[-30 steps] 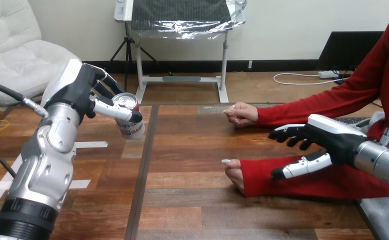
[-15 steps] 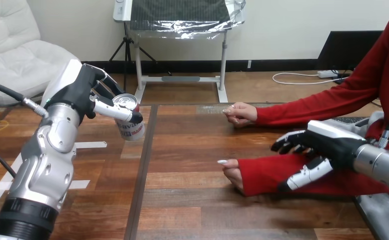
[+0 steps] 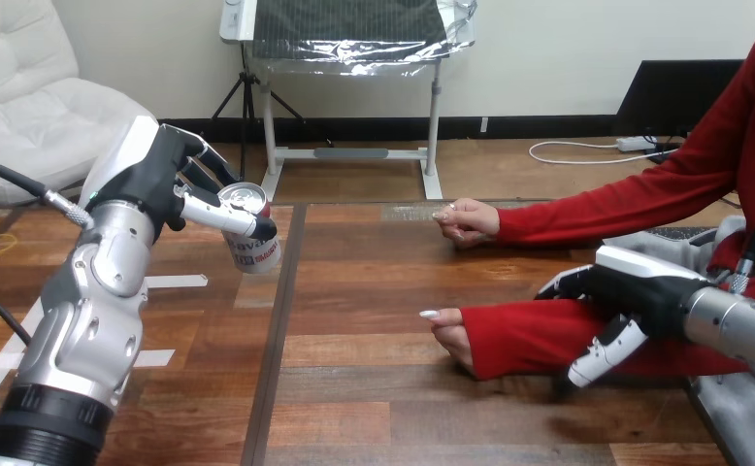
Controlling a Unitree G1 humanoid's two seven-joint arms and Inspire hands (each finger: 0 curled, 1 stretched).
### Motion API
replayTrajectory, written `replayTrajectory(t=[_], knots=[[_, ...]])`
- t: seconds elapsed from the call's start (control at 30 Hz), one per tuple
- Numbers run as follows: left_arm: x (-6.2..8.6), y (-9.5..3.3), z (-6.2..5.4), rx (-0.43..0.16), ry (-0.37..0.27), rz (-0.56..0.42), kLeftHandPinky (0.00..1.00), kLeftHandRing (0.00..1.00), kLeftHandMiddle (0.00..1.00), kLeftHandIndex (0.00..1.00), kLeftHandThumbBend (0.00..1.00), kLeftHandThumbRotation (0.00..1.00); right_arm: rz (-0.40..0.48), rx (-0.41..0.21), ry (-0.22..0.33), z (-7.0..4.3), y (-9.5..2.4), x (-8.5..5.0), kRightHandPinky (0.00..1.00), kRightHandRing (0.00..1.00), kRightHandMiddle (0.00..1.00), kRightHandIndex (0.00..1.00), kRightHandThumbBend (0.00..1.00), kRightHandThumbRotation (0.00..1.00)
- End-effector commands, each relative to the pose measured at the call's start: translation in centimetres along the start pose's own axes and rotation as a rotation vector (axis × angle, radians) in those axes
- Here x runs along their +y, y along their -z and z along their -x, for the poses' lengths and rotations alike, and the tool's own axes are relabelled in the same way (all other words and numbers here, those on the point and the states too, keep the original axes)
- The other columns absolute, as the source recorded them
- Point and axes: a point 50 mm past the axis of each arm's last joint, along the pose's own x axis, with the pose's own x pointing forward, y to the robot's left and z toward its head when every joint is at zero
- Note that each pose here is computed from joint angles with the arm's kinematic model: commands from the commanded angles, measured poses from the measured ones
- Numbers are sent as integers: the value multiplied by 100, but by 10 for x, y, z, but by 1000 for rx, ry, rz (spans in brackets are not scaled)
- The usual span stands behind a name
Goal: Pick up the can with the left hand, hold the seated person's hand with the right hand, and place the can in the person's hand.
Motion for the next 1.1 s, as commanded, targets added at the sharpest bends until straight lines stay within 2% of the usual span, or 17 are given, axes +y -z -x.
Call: replayTrajectory(t=[0.0, 0.4, 0.67, 1.07], knots=[[31, -28, -2, -95, -99, -3, 27, 34, 40, 42, 82, 0, 53, -52, 74, -3, -19, -31, 66, 76, 78, 76, 100, 20], [31, -27, -2, -89, -98, -3, 27, 33, 39, 41, 82, 0, 94, -55, 64, -9, -24, -21, 63, 73, 76, 74, 100, 19], [31, -27, -2, -91, -97, -6, 27, 34, 40, 41, 81, 0, 113, -53, 64, -13, -26, -15, 61, 71, 75, 74, 100, 22], [30, -26, -2, -88, -94, -8, 28, 34, 40, 41, 81, 0, 121, -54, 90, -20, -31, -8, 55, 67, 72, 72, 100, 21]])
